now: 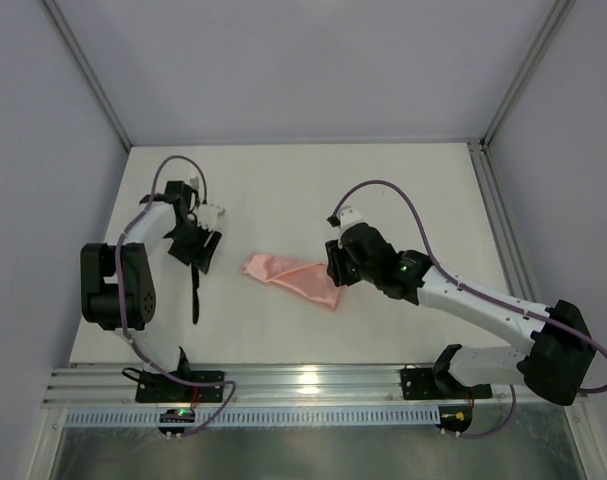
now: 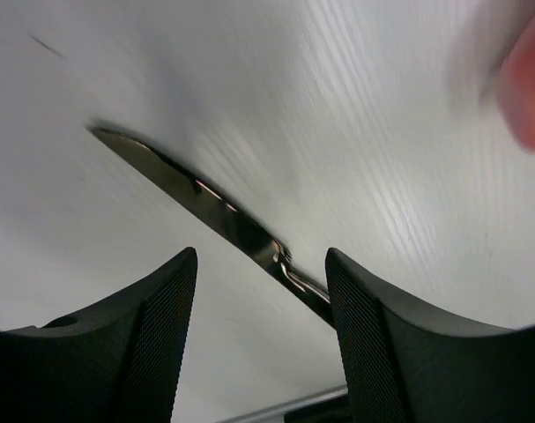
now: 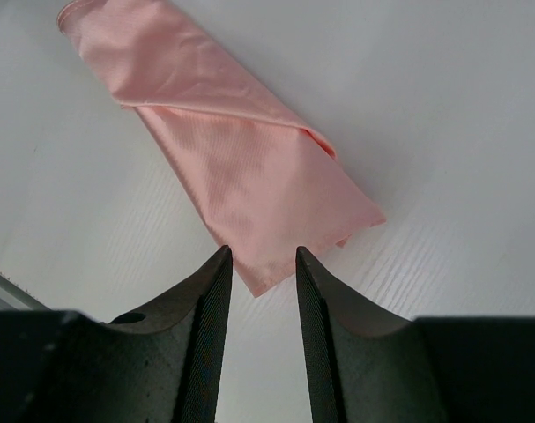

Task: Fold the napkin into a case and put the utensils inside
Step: Pick up the fork from the corner of the board, then pass from the left arm to the right

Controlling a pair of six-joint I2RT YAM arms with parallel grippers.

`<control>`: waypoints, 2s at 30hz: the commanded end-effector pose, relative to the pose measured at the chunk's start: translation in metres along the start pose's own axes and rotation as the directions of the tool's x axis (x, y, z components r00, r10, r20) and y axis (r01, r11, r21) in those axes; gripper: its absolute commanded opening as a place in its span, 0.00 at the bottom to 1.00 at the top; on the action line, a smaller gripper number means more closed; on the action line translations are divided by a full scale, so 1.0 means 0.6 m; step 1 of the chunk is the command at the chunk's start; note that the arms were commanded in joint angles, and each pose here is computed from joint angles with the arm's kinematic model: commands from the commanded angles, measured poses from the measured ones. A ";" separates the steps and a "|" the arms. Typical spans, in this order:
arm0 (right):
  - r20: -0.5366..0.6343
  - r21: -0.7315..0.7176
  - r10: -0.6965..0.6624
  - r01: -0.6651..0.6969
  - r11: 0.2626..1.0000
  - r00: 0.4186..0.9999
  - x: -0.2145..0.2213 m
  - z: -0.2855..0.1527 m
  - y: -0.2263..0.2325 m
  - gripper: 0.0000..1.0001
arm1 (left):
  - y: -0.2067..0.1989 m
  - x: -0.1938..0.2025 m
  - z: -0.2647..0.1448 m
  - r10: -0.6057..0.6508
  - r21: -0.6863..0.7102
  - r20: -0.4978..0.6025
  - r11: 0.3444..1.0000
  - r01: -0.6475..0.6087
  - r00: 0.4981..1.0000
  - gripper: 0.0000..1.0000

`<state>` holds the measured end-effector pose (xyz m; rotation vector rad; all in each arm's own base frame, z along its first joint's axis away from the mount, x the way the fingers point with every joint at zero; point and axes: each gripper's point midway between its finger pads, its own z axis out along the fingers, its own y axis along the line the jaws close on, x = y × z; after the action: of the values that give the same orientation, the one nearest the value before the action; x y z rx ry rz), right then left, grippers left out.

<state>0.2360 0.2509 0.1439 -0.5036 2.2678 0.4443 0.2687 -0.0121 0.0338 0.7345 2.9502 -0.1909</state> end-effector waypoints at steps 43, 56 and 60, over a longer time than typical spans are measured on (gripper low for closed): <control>0.124 0.206 0.084 -0.109 0.973 0.989 -0.047 -0.081 -0.115 0.43 | -0.253 -0.294 -0.167 0.531 0.095 0.519 0.743 -0.663 0.670 0.00; 0.204 0.326 0.204 -0.263 0.908 0.958 -0.012 -0.162 -0.218 0.43 | -0.522 -0.246 -0.049 0.842 0.220 0.480 0.156 -0.963 0.246 0.00; 0.196 0.330 0.215 -0.271 0.904 0.957 -0.003 -0.165 -0.219 0.43 | -0.526 -0.243 -0.030 0.851 0.225 0.488 0.092 -0.970 0.194 0.00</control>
<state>0.2454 0.0961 0.1937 -0.0145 2.1765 0.1847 0.2485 -0.3421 0.0736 2.2467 1.7357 -0.8131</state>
